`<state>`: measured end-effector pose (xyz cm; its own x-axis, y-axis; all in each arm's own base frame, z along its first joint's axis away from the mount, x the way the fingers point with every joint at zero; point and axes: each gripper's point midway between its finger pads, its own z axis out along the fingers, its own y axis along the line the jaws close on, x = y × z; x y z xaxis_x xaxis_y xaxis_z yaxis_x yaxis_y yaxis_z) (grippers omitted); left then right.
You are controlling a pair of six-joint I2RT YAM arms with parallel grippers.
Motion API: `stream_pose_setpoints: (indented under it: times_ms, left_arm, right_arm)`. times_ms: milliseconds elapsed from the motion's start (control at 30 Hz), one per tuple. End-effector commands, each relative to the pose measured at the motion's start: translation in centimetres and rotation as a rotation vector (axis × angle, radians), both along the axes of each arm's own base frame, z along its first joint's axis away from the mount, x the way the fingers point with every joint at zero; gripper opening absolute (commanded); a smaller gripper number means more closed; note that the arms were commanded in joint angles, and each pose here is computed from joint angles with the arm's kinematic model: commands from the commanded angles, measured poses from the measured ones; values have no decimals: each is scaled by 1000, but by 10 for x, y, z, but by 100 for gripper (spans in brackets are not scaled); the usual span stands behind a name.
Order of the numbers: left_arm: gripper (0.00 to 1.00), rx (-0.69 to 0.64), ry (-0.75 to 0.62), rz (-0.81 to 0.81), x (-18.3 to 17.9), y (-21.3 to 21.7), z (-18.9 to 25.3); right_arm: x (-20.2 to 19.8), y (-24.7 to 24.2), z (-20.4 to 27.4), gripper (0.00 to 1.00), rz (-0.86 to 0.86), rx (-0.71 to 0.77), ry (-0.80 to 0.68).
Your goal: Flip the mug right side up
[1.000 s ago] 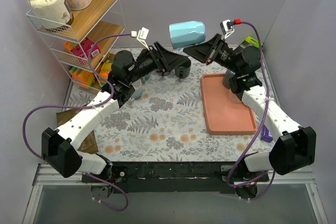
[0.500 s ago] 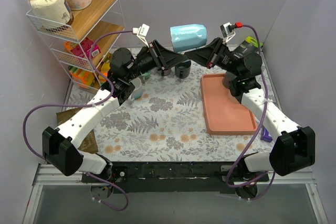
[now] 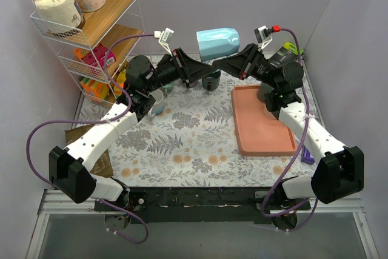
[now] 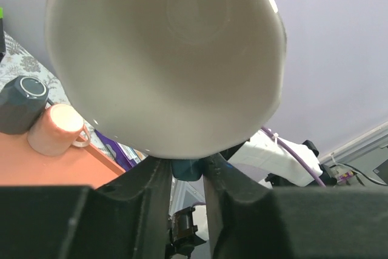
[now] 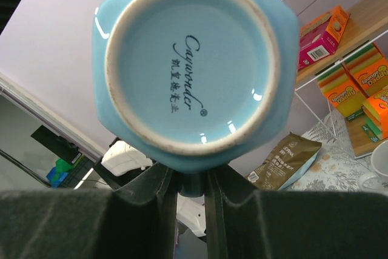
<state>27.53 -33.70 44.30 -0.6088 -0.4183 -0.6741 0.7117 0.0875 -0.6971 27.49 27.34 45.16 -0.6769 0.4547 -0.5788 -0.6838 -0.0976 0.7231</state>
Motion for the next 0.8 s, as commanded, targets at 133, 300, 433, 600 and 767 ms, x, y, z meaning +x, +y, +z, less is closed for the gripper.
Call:
stream_pose_setpoints:
  times_ms: [133,300,433,600,767]
  left_arm:
    - [15,-4,-20,30,4,1,8]
    - [26,-20,8,20,7,-3,8]
    - [27,-12,25,9,9,-6,6]
    - [6,-21,37,10,11,-7,5]
    - [0,-25,35,43,14,-3,5]
  right_arm:
    - [-21,-2,22,1,-5,9,-139]
    - [-18,4,10,1,-5,-25,-121]
    - [-16,8,4,1,-10,-57,-116]
    - [-14,10,-4,1,-14,-84,-111]
    - [-9,11,-17,1,-26,-121,-85]
